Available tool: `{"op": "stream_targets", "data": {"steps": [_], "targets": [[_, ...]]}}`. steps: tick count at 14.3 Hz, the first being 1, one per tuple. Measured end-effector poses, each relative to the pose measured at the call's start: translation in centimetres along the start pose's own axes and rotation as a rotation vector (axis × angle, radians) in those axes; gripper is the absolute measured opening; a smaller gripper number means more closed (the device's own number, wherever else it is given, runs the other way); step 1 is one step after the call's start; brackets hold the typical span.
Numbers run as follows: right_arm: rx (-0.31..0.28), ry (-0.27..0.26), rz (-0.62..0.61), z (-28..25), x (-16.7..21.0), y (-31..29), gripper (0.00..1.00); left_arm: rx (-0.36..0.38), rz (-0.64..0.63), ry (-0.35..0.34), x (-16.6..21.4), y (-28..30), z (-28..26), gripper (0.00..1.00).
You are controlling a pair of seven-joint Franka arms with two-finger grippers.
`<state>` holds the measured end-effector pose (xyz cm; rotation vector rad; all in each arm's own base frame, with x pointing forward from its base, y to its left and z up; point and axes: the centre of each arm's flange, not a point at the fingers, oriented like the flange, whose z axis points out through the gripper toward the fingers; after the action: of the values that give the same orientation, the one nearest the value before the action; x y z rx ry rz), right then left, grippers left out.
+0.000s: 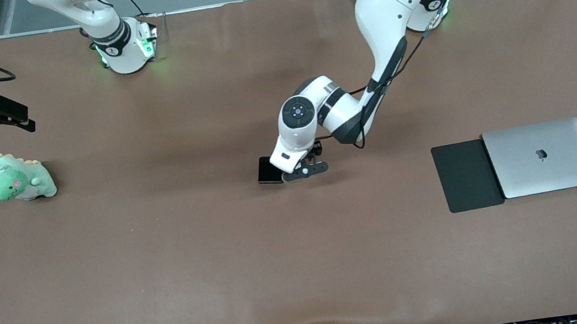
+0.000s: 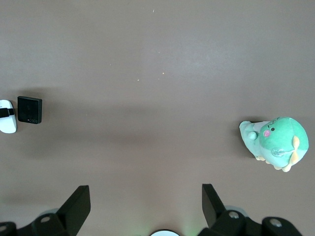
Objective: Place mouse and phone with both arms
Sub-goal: 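Lower the left gripper and close it on the white mouse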
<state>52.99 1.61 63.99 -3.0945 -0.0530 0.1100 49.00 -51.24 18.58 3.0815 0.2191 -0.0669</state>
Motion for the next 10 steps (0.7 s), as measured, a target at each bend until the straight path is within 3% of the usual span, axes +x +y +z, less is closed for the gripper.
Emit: {"op": "stream_targets", "data": {"steps": [5, 7, 8, 10], "targets": [[0.0, -0.002, 0.003, 0.03, -0.01, 0.18, 1.0, 0.013, 0.005, 0.006, -0.15, 0.15, 0.83, 0.77], [0.0, -0.006, 0.0, 0.17, 0.01, 0.02, 1.0, 0.016, 0.009, 0.009, -0.11, 0.13, 0.85, 0.72], [0.0, -0.008, -0.001, 0.24, 0.04, -0.06, 1.0, 0.016, 0.01, 0.011, -0.13, 0.15, 0.84, 0.63], [0.0, -0.01, -0.003, 0.35, 0.1, -0.15, 1.0, 0.018, 0.017, 0.016, -0.13, 0.2, 0.8, 0.6]]}}
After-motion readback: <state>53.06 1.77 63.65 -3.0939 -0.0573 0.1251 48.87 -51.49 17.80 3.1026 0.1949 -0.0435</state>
